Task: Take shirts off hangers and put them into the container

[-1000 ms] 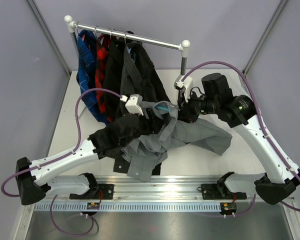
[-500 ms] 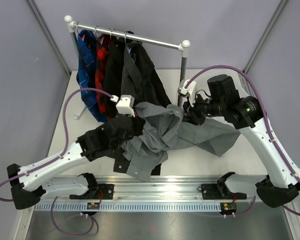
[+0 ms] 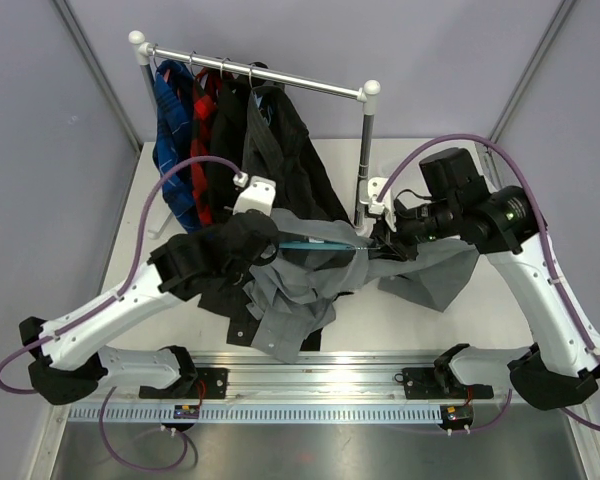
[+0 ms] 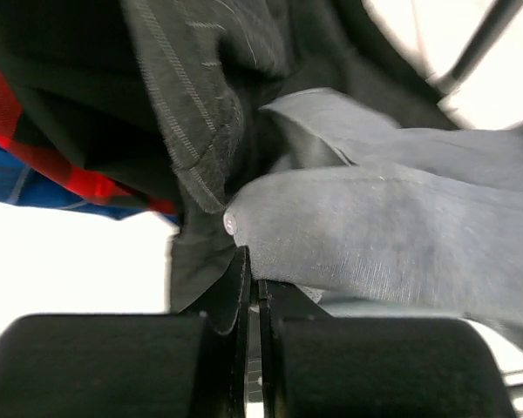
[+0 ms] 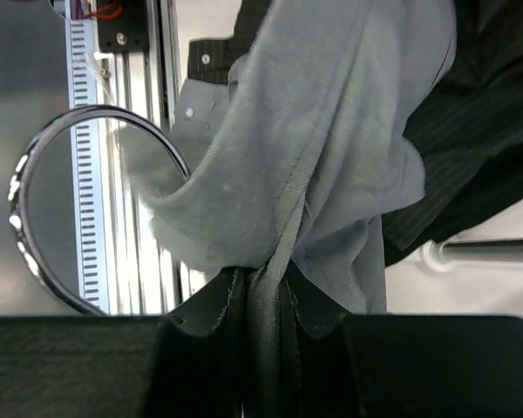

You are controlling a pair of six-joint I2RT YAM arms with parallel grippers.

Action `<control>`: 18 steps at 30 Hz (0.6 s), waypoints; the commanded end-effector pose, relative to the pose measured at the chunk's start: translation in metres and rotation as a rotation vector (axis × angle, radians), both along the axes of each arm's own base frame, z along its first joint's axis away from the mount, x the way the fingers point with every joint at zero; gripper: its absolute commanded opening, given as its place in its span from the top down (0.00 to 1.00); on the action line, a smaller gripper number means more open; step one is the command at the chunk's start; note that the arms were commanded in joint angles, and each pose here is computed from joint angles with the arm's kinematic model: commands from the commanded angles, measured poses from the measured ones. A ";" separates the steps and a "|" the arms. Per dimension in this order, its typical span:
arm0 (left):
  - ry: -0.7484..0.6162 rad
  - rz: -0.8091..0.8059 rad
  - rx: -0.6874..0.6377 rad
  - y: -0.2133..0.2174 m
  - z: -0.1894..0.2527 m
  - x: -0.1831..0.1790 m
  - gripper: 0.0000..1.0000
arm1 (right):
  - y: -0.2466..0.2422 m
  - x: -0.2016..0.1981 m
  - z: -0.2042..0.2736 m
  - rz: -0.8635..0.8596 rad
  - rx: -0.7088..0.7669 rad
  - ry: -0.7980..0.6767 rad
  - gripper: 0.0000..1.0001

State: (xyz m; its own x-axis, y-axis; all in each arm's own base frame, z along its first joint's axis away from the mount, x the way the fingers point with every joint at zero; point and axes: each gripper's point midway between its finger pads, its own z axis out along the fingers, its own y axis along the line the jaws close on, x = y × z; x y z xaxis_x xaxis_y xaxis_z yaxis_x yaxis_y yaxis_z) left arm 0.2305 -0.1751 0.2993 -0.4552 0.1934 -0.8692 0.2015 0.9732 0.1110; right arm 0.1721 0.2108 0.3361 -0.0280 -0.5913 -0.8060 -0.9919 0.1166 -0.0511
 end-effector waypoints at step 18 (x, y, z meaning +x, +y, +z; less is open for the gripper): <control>-0.242 -0.280 -0.027 0.017 0.024 -0.006 0.97 | 0.008 -0.063 0.058 0.273 0.205 0.007 1.00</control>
State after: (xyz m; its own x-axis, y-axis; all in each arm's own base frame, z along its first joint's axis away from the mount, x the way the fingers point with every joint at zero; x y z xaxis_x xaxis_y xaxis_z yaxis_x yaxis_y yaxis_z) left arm 0.2190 -0.1665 0.3233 -0.2099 0.2426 -0.9471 0.4247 0.8952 0.1352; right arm 0.1472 0.2269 0.3871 0.1465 -0.4387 -0.8866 -0.9892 -0.0562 -0.1356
